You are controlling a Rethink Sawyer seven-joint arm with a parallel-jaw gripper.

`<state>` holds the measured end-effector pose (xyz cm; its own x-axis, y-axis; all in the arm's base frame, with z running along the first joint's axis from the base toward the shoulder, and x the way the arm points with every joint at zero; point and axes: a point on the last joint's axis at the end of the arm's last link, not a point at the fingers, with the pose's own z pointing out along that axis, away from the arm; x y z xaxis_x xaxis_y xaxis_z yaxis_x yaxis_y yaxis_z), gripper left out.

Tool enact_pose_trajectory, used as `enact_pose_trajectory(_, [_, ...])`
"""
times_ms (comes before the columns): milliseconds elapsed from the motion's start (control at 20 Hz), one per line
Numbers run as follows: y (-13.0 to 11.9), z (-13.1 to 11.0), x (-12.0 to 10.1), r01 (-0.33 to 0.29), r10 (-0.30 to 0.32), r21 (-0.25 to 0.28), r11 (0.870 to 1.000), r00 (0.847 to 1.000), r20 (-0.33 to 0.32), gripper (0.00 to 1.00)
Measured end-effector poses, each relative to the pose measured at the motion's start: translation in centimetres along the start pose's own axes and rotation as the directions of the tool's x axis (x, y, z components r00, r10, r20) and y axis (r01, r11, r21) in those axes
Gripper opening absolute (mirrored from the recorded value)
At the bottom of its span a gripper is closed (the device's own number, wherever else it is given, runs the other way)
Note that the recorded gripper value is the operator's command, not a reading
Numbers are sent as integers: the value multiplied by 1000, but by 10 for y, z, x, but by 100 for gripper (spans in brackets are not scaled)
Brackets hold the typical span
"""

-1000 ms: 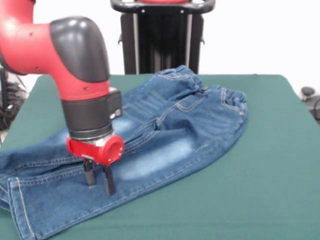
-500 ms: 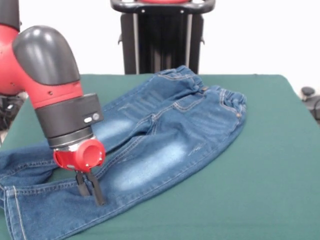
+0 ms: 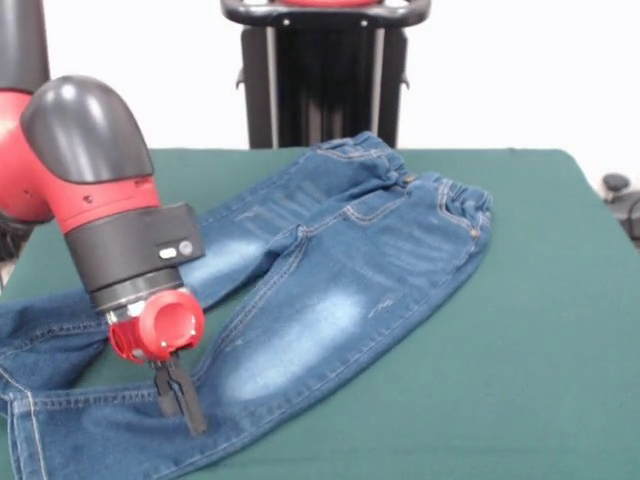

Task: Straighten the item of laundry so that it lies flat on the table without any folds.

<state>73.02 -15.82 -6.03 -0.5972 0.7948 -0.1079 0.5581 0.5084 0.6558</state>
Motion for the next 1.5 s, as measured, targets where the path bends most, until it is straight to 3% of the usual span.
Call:
enact_pose_trajectory(500, [19,27,10,4,8,-103,995,992,125,100])
enact_pose_trajectory(700, [28,36,16,18,0,-115,993,988,154,100])
enact_pose_trajectory(950, [50,53,32,118,-102,-72,990,977,188,100])
enact_pose_trajectory(1100, [65,62,43,199,-195,-2,980,964,184,100])
enact_pose_trajectory(1300, [88,67,69,313,-328,131,941,938,113,100])
enact_pose_trajectory(1450, [98,67,91,364,-378,198,910,925,36,100])
enact_pose_trajectory(1500, [99,66,93,370,-383,206,906,923,27,100])
